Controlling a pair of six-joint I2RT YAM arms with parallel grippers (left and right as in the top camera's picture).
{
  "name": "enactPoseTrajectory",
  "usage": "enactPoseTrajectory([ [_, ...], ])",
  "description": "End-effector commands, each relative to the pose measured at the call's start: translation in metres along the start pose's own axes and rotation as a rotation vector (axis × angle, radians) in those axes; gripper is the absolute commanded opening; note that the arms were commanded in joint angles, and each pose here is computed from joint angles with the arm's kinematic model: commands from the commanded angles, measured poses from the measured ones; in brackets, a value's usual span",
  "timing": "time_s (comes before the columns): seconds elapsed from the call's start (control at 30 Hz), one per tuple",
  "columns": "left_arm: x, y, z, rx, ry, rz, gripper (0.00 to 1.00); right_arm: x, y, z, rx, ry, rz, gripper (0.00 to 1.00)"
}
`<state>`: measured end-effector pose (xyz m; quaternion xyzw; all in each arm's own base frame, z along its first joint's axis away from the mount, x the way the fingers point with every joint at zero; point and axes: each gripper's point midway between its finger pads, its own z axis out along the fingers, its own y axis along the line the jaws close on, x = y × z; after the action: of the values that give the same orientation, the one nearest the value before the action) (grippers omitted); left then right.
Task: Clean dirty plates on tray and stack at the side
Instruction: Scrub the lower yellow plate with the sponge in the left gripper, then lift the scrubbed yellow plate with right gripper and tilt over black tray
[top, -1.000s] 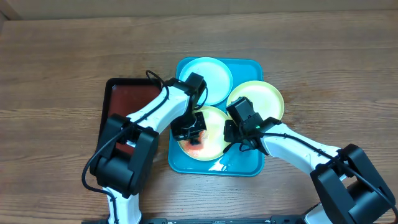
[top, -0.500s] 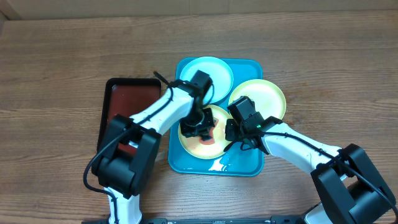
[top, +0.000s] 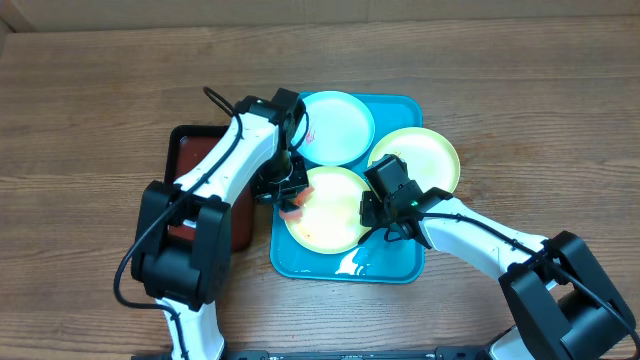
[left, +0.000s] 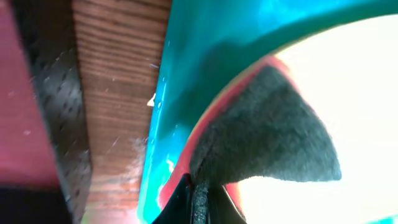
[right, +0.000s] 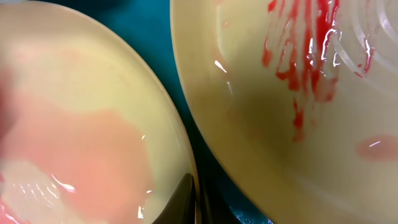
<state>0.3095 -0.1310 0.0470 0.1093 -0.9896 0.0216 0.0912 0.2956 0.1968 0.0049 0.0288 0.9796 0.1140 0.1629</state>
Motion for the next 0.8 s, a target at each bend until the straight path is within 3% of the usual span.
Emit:
enactPoseTrajectory([
  [0.0,-0.011,0.012,-0.059,0.072,-0.147,0.022,0.04,0.014,-0.024,0.01,0.096,0.043,0.003,0.04],
  [0.13,-0.028,0.077,-0.096,-0.016,-0.284,-0.118,0.04,0.019,-0.028,0.009,0.113,0.068,0.002,0.04],
  [0.3,-0.037,0.129,-0.083,-0.079,-0.274,-0.241,0.04,0.024,-0.031,0.008,0.126,0.087,-0.006,0.04],
  [0.53,-0.037,0.153,-0.022,-0.07,-0.245,-0.277,0.04,0.026,-0.033,0.001,0.146,0.115,-0.011,0.04],
  [0.63,-0.034,0.152,-0.017,-0.058,-0.229,-0.278,0.05,0.02,-0.027,-0.012,0.141,0.115,-0.061,0.04],
  [0.7,-0.034,0.147,-0.02,-0.034,-0.226,-0.277,0.16,0.011,-0.021,-0.024,0.138,0.091,-0.084,0.04],
  [0.77,-0.035,0.142,-0.029,0.001,-0.22,-0.274,0.47,-0.002,-0.009,-0.043,0.116,0.055,-0.143,0.04],
])
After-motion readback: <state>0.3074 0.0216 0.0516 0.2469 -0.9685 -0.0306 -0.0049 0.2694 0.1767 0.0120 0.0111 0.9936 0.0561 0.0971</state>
